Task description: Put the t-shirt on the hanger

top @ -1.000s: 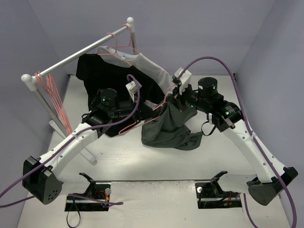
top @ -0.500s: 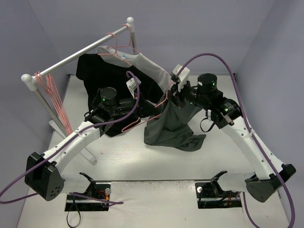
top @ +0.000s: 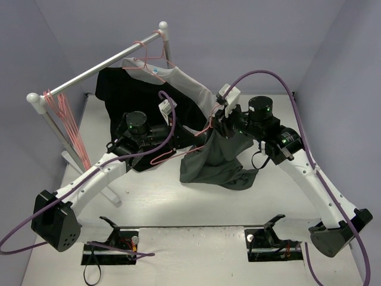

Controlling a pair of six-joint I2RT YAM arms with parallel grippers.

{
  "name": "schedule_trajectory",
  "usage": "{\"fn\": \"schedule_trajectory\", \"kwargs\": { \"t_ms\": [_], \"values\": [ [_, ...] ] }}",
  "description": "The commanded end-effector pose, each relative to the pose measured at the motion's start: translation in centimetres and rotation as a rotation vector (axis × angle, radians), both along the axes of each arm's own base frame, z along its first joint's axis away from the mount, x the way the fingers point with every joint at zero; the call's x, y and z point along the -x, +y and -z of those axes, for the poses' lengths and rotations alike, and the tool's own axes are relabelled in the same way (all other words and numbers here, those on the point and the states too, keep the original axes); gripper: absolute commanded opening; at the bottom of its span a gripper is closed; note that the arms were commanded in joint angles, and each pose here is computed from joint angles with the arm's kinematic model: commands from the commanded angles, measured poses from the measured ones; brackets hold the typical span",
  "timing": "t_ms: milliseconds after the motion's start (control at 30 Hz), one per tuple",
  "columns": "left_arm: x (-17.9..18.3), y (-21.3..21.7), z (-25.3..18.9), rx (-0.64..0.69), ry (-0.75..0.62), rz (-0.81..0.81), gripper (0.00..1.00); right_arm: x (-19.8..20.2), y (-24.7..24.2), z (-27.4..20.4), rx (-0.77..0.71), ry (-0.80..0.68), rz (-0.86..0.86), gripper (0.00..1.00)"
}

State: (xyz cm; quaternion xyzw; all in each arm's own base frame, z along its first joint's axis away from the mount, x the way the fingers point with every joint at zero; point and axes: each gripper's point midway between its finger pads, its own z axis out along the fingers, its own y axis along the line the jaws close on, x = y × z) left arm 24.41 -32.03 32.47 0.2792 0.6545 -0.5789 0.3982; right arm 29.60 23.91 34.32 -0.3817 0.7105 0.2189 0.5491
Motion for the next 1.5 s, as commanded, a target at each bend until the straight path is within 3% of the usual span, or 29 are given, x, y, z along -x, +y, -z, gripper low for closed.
{"fn": "schedule_trajectory", "kwargs": {
  "t_ms": [0,333,467,633,800,967,1067,1467],
  "values": [
    [0.0,0.4,-4.4,0.099,-0.162,0.0,0.0,-0.1,0.1,-0.7,-0.047,-0.006,0.0,0.22],
    [-0.2,0.7,-3.7,0.105,-0.169,-0.018,0.0,-0.4,-1.1,-1.8,-0.092,0.005,0.049,0.42],
    [-0.4,0.7,-3.7,0.121,-0.175,-0.024,0.0,-0.6,-2.4,-2.1,-0.088,-0.012,0.103,0.46],
    [-0.7,0.7,-3.3,0.118,-0.177,-0.031,0.0,-0.8,-5.7,-2.5,-0.075,-0.046,0.229,0.45],
    [-0.9,0.5,-2.2,0.108,-0.158,-0.035,0.0,-1.3,-9.2,-0.2,-0.047,0.016,0.433,0.39],
    [-1.0,0.5,-2.2,0.111,-0.159,-0.036,0.0,-1.0,-8.5,2.7,-0.091,0.135,0.449,0.41],
    [-1.0,0.4,-2.2,0.111,-0.156,-0.033,0.0,-1.4,-9.2,4.3,-0.138,0.196,0.551,0.44],
    [-0.8,0.1,-1.9,0.109,-0.14,-0.023,0.0,-2.9,-11.3,8.3,-0.216,0.233,0.776,0.43]
  ]
}}
